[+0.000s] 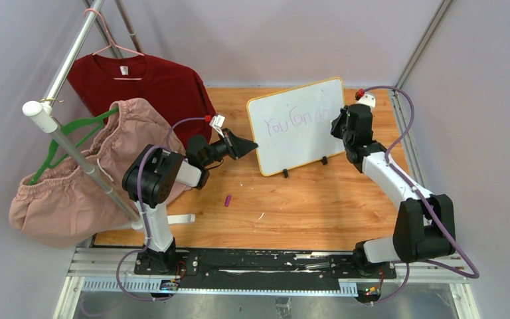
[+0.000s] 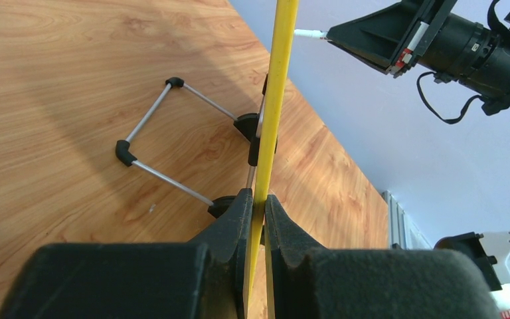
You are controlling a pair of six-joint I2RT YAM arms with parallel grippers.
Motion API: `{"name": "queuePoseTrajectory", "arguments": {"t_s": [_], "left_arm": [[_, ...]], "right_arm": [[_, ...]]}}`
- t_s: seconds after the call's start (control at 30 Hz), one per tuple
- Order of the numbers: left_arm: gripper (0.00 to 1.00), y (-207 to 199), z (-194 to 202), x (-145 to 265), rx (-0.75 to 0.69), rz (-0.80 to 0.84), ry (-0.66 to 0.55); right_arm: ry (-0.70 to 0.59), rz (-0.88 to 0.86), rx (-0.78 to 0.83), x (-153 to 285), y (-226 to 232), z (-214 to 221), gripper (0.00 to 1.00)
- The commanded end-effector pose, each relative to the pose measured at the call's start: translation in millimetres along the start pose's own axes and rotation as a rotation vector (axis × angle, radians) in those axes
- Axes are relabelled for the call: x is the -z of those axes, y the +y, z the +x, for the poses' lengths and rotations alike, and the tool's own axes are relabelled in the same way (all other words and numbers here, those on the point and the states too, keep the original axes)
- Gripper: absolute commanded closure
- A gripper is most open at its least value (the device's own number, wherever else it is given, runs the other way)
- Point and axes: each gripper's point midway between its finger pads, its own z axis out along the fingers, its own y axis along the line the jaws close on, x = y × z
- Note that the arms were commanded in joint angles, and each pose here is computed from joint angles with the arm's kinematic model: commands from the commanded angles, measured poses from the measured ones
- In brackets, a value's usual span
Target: Write a sentence on the whiteboard
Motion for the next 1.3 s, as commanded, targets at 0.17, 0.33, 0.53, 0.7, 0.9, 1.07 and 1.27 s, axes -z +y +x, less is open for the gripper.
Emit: {"name": "queuePoseTrajectory", "arguments": {"t_s": [0.17, 0.33, 0.53, 0.7, 0.9, 1.07, 1.27], "left_arm": [[1.0, -13, -6, 0, -0.036, 0.026, -0.014], [1.0, -12, -5, 0, -0.035, 0.025, -0.011], [1.0, -12, -4, -1, -0.037, 0.025, -0.009], [1.0, -13, -4, 0, -0.045, 0.021, -0.004], [0.91, -9, -2, 1, -0.043, 0.005, -0.002], [0.71, -10, -3, 2, -0.045, -0.002, -0.004], [0.54, -10, -3, 5, -0.037, -0.019, -0.009]], "right_arm": [[0.019, -0.025, -0.024, 1, 2, 6, 1.0], [0.019, -0.073, -0.044, 2, 15, 5, 1.0], [0.016, -0.11, -0.053, 2, 27, 3, 1.0], [-0.044, -0.022, -0.051, 22, 10, -15, 1.0], [-0.186, 0.035, -0.071, 73, -10, -49, 1.0], [-0.17, -0.056, -0.033, 99, 3, -51, 1.0], [-0.138, -0.241, 0.062, 132, 40, -33, 1.0]]}}
